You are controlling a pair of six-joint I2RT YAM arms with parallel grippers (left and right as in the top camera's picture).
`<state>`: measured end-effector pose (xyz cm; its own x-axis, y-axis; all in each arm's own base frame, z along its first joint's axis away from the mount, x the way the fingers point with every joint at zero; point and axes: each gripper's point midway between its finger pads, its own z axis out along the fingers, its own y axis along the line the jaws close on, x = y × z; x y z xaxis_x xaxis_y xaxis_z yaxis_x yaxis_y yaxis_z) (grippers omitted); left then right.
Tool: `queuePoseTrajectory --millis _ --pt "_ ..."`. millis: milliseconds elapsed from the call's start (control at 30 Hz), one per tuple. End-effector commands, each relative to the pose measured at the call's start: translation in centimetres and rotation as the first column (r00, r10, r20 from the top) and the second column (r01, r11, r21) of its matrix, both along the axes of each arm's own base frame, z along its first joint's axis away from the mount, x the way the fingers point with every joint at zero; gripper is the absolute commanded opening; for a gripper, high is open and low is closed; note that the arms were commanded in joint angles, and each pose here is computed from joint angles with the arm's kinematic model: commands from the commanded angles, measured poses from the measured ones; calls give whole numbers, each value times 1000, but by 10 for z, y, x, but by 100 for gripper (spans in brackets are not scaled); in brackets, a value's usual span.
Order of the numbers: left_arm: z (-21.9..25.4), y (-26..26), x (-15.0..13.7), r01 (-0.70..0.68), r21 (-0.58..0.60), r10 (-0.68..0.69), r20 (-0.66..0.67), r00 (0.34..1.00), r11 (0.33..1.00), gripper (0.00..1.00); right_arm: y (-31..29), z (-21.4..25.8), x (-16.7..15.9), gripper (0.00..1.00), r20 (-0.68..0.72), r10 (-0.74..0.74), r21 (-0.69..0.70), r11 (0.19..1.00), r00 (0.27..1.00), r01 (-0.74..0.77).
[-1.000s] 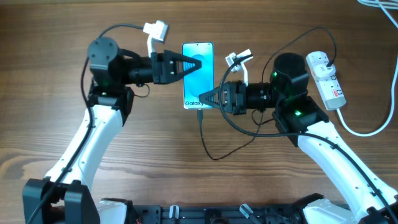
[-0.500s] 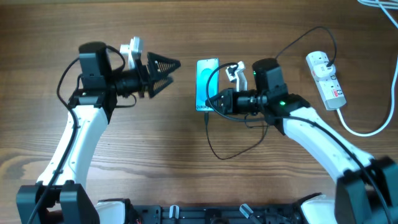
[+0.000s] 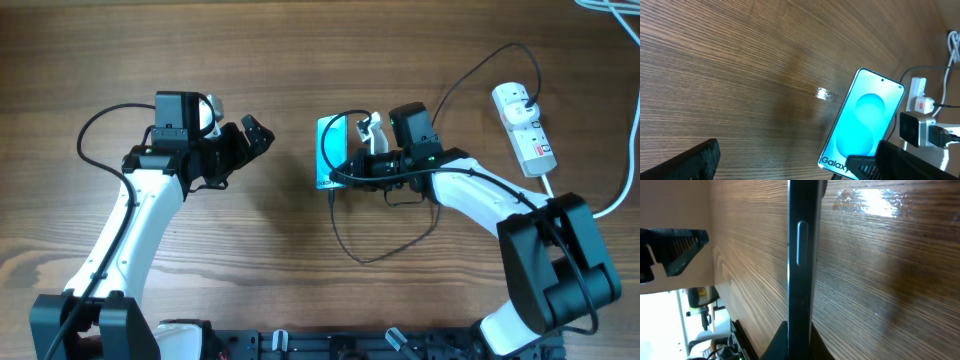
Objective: Plug charger to phone and switch on socket
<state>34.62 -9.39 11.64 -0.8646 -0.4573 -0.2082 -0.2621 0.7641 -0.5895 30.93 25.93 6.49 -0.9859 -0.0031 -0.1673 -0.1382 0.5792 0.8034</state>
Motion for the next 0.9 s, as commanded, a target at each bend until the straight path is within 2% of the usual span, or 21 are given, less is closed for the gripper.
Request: queuePoseTrajectory --millis 0,133,200,300,400,433,500,567,600,733,867 --pt "3 -2 -1 28 6 -28 19 999 1000 100 7 10 0 4 -32 7 56 998 999 -5" --pt "15 -24 -6 108 -116 -104 36 994 987 100 25 45 -13 4 -38 125 251 962 991 -112" --pt "37 -48 -10 250 -234 -225 130 966 939 100 32 72 -19 5 -4 204 368 911 979 -188" --pt "84 -79 -20 462 -401 -353 317 880 791 100 38 111 -27 4 58 304 492 820 951 -293" --pt "127 -94 -37 648 -461 -425 501 754 606 99 39 125 -25 4 75 309 514 802 948 -303" --pt "134 -95 -40 676 -463 -433 529 730 574 98 39 126 -25 4 74 309 516 802 948 -301" --pt "136 -95 -41 685 -461 -435 539 721 565 91 40 129 -25 4 84 315 521 795 945 -311" --pt "136 -95 -41 687 -462 -436 540 719 560 74 40 133 -24 4 92 313 525 791 945 -313" --pt "137 -95 -42 693 -462 -438 546 714 554 71 40 135 -24 5 100 314 528 787 944 -318" --pt "151 -97 -50 752 -450 -453 607 653 482 68 39 152 -30 4 156 353 546 747 922 -378" --pt "159 -100 -50 760 -462 -458 609 647 458 61 39 158 -32 4 168 364 551 736 916 -393"
